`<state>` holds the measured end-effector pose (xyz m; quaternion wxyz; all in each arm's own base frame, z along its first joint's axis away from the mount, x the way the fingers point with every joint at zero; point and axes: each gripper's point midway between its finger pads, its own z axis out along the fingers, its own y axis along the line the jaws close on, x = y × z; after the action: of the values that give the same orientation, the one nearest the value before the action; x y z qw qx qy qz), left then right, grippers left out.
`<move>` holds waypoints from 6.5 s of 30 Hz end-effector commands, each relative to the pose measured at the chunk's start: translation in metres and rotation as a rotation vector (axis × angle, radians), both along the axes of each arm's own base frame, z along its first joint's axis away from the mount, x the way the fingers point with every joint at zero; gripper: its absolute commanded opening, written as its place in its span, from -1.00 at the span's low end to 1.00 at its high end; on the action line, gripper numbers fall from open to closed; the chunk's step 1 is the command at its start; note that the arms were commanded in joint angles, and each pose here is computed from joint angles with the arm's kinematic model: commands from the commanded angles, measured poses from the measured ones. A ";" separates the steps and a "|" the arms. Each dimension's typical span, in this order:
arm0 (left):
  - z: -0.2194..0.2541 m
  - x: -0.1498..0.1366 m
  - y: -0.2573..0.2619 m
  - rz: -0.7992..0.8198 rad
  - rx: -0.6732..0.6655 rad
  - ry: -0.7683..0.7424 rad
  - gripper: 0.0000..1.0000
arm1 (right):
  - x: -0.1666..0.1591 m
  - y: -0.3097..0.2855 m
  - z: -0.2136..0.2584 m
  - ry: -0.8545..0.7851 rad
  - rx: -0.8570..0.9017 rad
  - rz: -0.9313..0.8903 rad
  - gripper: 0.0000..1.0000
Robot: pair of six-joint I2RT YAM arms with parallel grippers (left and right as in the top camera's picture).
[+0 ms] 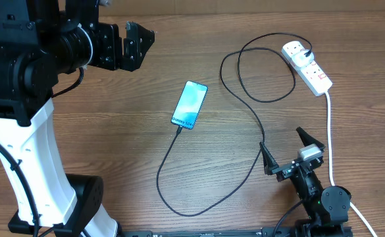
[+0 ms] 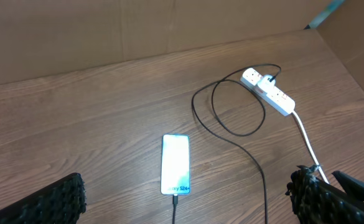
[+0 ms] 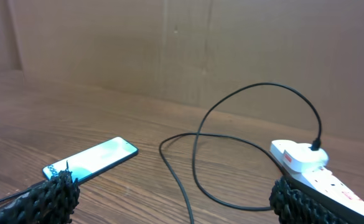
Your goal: Plug charger to phone and switch on socket
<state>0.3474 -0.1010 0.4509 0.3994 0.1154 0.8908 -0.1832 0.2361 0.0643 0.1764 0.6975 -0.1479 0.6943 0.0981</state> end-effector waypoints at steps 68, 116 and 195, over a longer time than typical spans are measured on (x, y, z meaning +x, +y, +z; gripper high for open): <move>-0.004 0.003 -0.003 0.000 0.001 0.011 1.00 | 0.009 -0.038 -0.007 0.036 0.080 -0.230 1.00; -0.072 -0.039 0.042 0.144 0.124 -0.111 1.00 | 0.009 -0.038 -0.007 0.035 0.080 -0.230 1.00; -0.254 -0.102 0.117 0.548 0.017 -0.782 0.99 | 0.009 -0.038 -0.007 0.035 0.080 -0.230 1.00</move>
<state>0.2462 0.0042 0.1966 0.7334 -0.0223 0.6792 -0.0192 0.2450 0.0269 0.1706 0.6941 -0.0381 0.7171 0.0502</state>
